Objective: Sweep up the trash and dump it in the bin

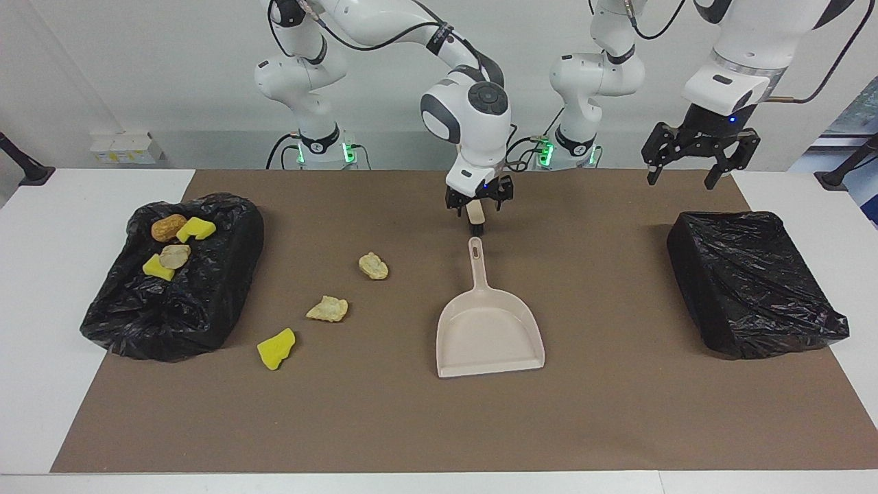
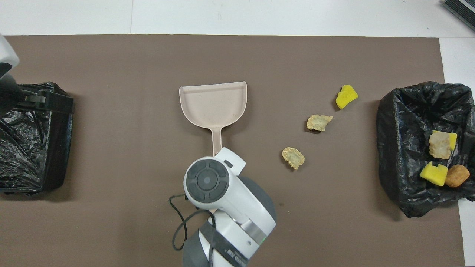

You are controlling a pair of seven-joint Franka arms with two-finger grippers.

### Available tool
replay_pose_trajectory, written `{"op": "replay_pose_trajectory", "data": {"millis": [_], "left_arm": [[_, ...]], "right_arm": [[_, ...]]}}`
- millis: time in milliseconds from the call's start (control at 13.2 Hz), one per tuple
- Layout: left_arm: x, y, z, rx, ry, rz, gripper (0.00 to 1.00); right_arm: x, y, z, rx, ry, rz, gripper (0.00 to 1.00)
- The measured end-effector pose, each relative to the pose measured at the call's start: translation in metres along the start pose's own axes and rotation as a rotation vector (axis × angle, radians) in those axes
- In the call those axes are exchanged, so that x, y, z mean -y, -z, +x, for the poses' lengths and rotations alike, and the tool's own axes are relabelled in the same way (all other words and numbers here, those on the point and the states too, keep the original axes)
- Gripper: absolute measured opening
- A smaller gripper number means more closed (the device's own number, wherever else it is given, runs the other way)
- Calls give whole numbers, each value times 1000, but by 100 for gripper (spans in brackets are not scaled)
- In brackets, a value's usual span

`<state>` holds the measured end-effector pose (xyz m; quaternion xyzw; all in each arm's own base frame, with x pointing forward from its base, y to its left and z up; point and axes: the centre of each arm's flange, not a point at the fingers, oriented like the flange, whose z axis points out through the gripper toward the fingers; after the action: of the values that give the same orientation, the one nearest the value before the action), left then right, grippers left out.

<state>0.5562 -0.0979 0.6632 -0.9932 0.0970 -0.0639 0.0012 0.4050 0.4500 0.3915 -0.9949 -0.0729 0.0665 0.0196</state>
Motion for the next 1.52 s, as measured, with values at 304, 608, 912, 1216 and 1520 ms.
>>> {"op": "replay_pose_trajectory", "data": {"millis": [304, 608, 912, 1216, 1520], "left_arm": [[-56, -45, 14, 1, -55, -14, 100], [-118, -89, 12, 3, -72, -29, 100], [-199, -160, 12, 31, -34, -43, 100], [-276, -244, -16, 64, -25, -49, 100], [-298, -278, -44, 60, -16, -55, 100]], "right_arm": [[11, -30, -101, 92, -25, -34, 100], [9, -62, -155, 81, -78, -2, 88], [8, -89, -163, 72, -104, 1, 70], [7, -88, -159, 67, -152, 8, 56], [7, -85, -154, 49, -188, 29, 26]]}}
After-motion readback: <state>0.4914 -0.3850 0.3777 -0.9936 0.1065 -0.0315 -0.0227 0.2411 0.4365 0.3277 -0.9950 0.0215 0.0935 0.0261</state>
